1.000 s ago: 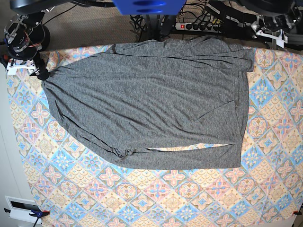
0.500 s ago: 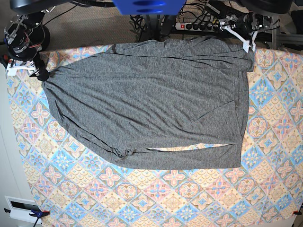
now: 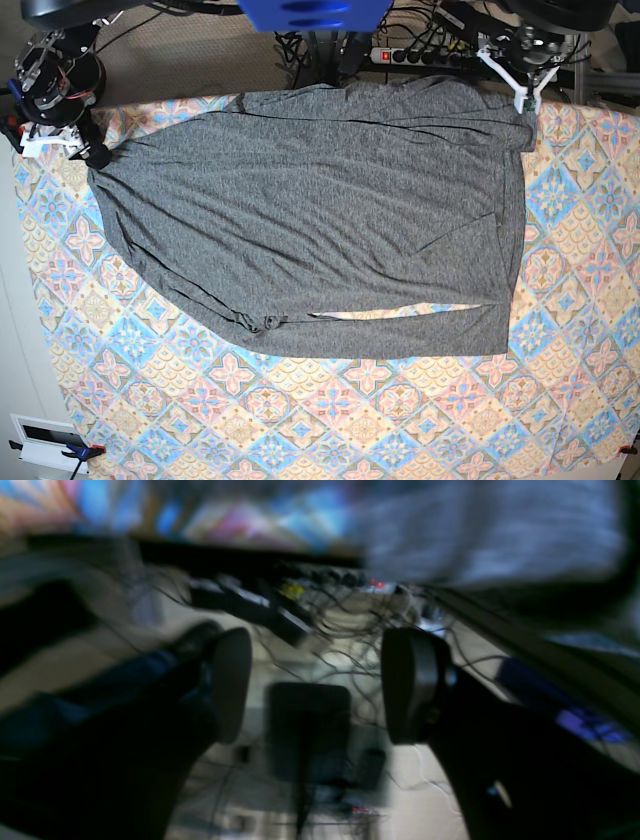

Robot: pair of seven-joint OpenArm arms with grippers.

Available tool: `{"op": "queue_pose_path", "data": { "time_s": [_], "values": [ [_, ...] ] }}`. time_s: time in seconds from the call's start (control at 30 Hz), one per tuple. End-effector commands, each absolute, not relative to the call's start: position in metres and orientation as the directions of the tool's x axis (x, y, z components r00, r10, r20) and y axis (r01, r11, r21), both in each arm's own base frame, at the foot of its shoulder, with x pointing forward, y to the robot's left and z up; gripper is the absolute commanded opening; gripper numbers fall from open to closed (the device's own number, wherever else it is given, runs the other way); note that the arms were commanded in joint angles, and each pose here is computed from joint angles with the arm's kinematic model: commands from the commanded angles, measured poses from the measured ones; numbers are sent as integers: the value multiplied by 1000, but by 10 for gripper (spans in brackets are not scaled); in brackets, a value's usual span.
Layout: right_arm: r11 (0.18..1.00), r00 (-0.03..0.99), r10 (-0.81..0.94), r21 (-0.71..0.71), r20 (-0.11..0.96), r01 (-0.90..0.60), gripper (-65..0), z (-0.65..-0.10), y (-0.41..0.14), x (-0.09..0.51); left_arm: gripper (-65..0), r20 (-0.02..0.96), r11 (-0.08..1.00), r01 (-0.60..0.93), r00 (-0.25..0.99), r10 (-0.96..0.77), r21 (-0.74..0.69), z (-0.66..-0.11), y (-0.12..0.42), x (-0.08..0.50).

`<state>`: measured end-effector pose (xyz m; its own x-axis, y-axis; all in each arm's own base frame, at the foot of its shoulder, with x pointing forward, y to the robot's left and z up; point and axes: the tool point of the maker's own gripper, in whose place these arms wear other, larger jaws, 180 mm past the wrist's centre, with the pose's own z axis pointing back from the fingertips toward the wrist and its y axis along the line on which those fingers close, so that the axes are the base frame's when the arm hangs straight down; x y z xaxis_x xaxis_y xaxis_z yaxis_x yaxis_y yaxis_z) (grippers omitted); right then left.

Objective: Layout the t-shirt on the table in an organized manner, then fold the t-shirt properly

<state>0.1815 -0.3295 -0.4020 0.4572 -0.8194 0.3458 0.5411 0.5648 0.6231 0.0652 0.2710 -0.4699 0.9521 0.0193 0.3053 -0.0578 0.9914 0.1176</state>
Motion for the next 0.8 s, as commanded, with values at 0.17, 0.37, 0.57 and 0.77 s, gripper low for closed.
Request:
{"op": "queue_pose_path", "data": {
  "time_s": [0.17, 0.37, 0.57, 0.77],
  "values": [
    [587, 443, -806, 622, 392, 518, -305, -388, -341, 189, -254, 298, 945, 147, 925, -236, 294, -455, 260, 68],
    [586, 443, -807, 622, 391, 519, -305, -389, -341, 189, -237, 278, 823, 260, 854, -440, 504, -445, 260, 65],
    [585, 443, -808, 622, 390, 520, -305, -389, -341, 188, -216, 256, 662, 302, 751, -608, 686, -430, 244, 66],
    [584, 442, -809, 624, 388, 520, -305, -390, -341, 188, -197, 184, 496, 340, 647, -740, 799, -438, 229, 58]
  ]
}}
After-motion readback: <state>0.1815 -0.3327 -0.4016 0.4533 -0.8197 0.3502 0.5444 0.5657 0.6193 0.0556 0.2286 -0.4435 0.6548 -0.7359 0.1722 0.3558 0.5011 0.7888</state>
